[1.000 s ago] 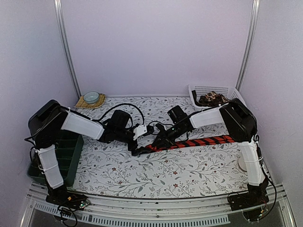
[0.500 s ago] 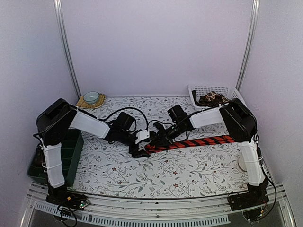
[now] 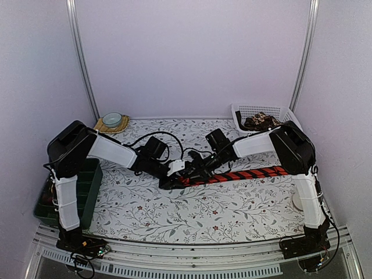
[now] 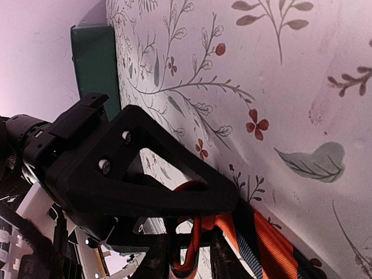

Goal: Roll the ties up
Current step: Roll the tie at the center of the board.

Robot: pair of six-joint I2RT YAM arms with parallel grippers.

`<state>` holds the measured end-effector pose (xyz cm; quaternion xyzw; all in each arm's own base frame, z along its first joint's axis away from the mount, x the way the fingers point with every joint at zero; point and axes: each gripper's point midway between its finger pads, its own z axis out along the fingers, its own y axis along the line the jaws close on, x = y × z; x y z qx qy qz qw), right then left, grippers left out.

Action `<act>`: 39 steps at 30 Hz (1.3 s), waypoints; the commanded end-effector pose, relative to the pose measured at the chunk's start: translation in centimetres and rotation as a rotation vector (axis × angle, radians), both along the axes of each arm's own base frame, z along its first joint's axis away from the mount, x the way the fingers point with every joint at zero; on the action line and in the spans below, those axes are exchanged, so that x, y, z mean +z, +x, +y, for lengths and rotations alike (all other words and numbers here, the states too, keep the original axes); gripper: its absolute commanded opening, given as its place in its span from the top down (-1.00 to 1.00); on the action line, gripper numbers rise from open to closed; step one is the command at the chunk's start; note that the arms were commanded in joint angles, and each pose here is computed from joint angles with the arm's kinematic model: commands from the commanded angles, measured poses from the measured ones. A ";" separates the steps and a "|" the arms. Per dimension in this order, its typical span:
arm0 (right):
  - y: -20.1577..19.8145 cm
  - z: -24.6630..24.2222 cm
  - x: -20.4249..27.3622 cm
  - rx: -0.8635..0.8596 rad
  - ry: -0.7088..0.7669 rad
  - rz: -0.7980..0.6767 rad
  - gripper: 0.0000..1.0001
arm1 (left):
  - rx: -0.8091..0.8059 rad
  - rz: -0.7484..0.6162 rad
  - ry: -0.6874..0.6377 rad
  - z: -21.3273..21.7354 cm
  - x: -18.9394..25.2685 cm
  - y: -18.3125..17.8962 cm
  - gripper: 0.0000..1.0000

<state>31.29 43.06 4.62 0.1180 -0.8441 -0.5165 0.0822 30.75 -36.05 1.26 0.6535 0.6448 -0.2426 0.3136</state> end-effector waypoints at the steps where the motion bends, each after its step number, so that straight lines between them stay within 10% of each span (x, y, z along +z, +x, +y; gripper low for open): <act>1: 0.8 0.3 0.6 -0.006 -0.007 -0.028 0.47 | 0.003 0.032 0.039 0.6 -1.2 -0.4 0.21; 5: 1.1 0.0 0.8 -0.010 -0.030 -0.057 0.43 | 0.012 0.028 0.052 0.7 -1.3 -0.5 0.33; 39: 2.6 -0.8 -0.4 -0.047 -0.117 -0.180 0.81 | 0.251 0.070 0.045 1.3 -0.2 1.1 -0.61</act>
